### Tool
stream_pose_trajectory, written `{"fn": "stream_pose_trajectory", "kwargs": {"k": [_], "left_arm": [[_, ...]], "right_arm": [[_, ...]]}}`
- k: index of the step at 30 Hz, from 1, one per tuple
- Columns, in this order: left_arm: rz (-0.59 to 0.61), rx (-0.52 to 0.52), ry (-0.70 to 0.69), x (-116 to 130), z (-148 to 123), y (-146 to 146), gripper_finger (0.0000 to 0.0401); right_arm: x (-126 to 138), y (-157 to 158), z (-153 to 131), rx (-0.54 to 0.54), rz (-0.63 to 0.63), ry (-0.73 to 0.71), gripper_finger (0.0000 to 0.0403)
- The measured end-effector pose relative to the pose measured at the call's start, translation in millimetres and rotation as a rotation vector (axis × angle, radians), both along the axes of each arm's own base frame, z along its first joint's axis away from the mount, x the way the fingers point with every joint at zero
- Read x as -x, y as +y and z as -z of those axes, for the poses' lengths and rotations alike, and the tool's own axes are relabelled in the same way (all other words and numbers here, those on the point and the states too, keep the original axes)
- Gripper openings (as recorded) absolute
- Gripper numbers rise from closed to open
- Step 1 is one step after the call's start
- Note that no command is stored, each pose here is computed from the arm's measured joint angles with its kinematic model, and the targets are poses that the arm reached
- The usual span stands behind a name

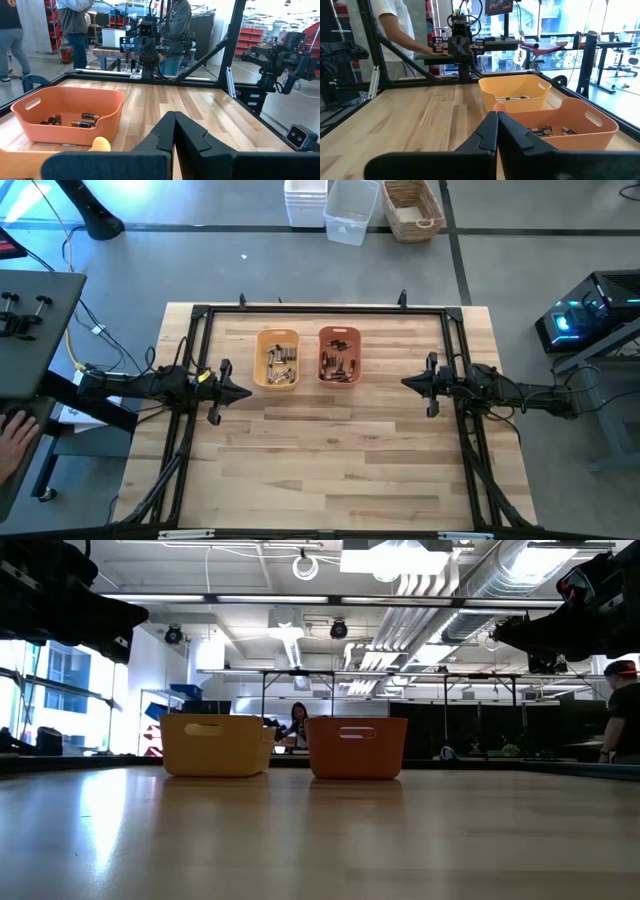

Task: Sort batteries
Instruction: Return to Home Position

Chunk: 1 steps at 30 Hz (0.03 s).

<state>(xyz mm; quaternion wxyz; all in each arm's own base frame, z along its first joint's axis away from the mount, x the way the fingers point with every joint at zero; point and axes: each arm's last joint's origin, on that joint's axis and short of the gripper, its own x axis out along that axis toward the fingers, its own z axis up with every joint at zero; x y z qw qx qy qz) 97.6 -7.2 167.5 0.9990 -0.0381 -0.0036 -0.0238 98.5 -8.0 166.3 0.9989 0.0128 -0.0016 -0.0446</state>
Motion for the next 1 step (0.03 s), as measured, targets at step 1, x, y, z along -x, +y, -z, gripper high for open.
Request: {"fn": "stream_pose_trajectory", "kwargs": {"k": [1], "left_arm": [[0.0,0.0,0.0,0.0,0.0,0.0,0.0]], "right_arm": [[0.0,0.0,0.0,0.0,0.0,0.0,0.0]]}}
